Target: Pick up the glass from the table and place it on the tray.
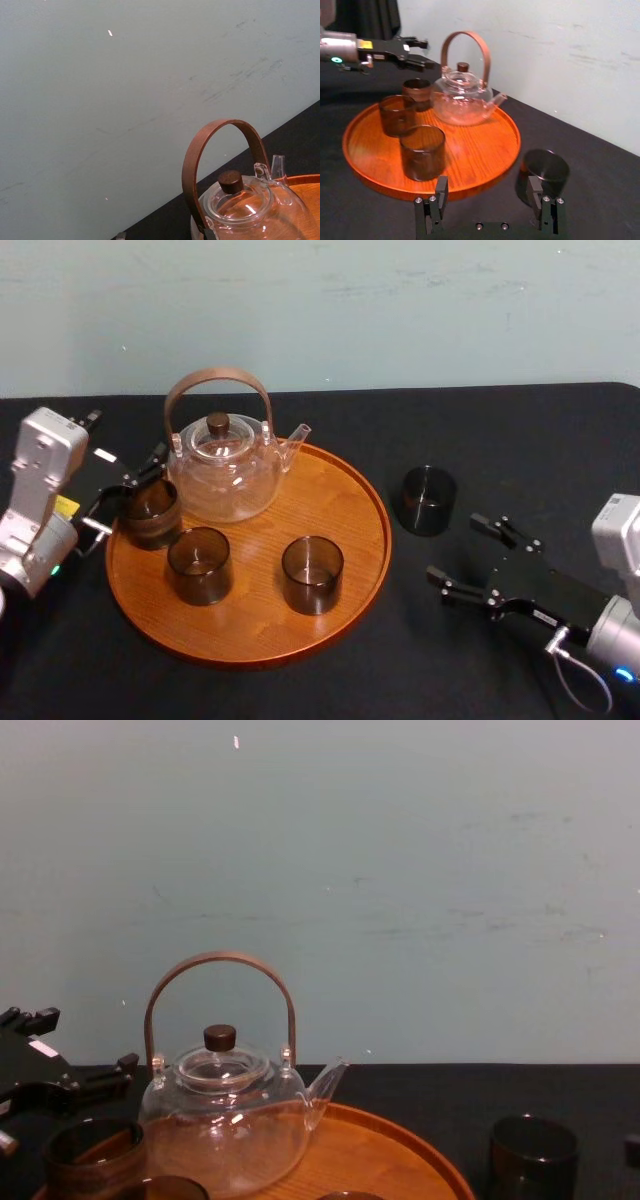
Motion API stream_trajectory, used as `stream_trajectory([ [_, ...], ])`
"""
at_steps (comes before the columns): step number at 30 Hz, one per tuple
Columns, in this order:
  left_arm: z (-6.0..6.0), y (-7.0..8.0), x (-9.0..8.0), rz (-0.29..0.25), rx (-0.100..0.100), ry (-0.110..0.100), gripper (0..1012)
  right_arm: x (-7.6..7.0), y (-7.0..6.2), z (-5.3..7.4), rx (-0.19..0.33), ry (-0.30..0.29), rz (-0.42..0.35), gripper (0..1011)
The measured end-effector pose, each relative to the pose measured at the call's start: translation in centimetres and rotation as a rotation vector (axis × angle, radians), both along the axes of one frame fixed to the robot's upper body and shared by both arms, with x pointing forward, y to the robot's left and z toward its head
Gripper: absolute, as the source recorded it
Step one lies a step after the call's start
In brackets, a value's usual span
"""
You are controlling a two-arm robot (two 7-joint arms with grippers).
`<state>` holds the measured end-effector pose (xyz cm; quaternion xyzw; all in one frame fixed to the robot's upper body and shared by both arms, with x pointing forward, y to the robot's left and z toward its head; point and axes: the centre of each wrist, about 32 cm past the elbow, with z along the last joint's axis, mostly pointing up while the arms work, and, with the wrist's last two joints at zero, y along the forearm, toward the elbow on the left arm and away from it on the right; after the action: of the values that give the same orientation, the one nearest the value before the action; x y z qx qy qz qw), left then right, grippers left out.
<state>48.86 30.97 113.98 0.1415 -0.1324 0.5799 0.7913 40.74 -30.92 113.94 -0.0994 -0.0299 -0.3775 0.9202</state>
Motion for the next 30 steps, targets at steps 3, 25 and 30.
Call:
stream_trajectory([
  [3, 0.0, 0.0, 0.0, 0.000, 0.000, 0.000, 1001, 0.0, -0.6, -0.3, 0.000, 0.006, -0.023, 1002],
  [25, 0.0, 0.0, 0.0, 0.000, 0.000, 0.000, 1001, 4.7, -1.3, -1.5, 0.006, 0.085, -0.204, 1002],
  [30, 0.0, 0.0, 0.0, 0.000, 0.000, 0.000, 1001, 5.5, -0.6, -1.6, -0.003, 0.086, -0.192, 1002],
])
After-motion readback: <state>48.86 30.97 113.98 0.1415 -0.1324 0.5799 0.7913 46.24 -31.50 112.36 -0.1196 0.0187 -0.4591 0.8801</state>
